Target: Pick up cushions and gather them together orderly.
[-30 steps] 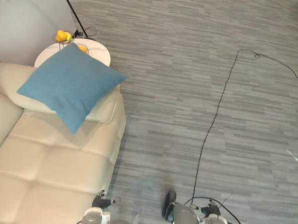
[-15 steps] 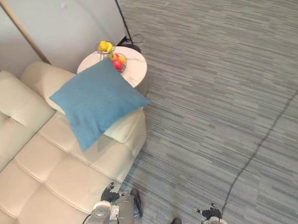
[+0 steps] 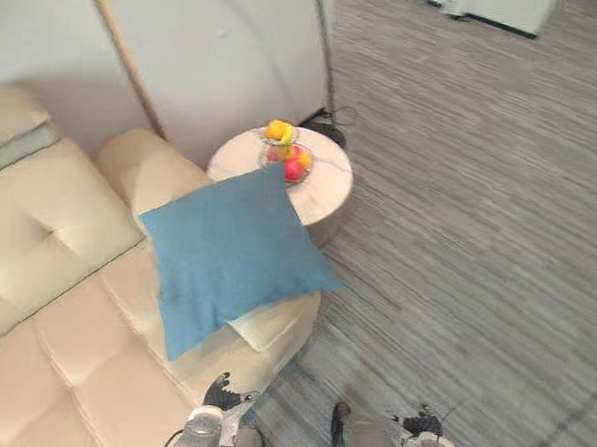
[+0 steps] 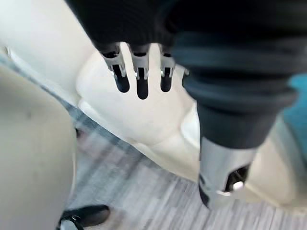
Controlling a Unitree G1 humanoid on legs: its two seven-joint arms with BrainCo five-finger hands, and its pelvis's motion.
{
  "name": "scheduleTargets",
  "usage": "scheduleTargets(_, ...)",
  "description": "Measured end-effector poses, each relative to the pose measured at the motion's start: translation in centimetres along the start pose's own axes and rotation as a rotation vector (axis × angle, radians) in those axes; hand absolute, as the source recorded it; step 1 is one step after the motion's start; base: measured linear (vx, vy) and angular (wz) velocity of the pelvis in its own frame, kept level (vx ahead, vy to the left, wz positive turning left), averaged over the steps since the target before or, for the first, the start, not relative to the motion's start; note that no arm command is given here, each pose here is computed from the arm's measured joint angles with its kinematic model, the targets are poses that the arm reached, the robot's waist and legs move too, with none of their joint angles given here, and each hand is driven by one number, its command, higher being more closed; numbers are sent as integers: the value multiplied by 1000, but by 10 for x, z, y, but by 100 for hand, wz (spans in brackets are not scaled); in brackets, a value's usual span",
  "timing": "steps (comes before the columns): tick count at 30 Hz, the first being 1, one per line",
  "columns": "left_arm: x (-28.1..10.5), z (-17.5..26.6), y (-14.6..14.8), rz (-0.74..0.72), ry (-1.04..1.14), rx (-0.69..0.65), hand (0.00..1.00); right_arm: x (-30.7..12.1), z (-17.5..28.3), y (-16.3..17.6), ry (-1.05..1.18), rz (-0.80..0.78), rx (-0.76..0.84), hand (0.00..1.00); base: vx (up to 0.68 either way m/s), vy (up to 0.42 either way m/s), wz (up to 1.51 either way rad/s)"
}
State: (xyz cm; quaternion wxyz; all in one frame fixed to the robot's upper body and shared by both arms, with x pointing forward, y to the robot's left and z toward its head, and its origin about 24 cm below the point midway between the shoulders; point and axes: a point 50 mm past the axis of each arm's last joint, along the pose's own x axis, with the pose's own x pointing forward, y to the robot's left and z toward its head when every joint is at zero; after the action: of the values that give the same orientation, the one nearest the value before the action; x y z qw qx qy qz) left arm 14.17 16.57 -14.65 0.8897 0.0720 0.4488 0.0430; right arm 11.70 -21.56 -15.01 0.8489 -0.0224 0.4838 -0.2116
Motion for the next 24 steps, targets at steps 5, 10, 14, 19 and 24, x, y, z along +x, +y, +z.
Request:
scheduleTargets(5,-1,3,-5,-5,-13,-28,0,-1,-2,4,4,10,9,0,193,-124,90)
scheduleTargets(10,-1,4,-6,-20,-21,13,0,-2,-5,3,13,7,23,0,128,33,78)
scheduleTargets(14,-1,-1,0,-13,-4,39,0,-2,-6,5,20,12,19,0,85,59,33)
scheduleTargets(19,-2,-12,7,4,33,47,0,-2,-9,4,32,7,15,0,64,46,3)
scheduleTargets(24,-2,-11,21,44,22,23,0,2,14,-5,-54,-22,18,0,22,27,-5)
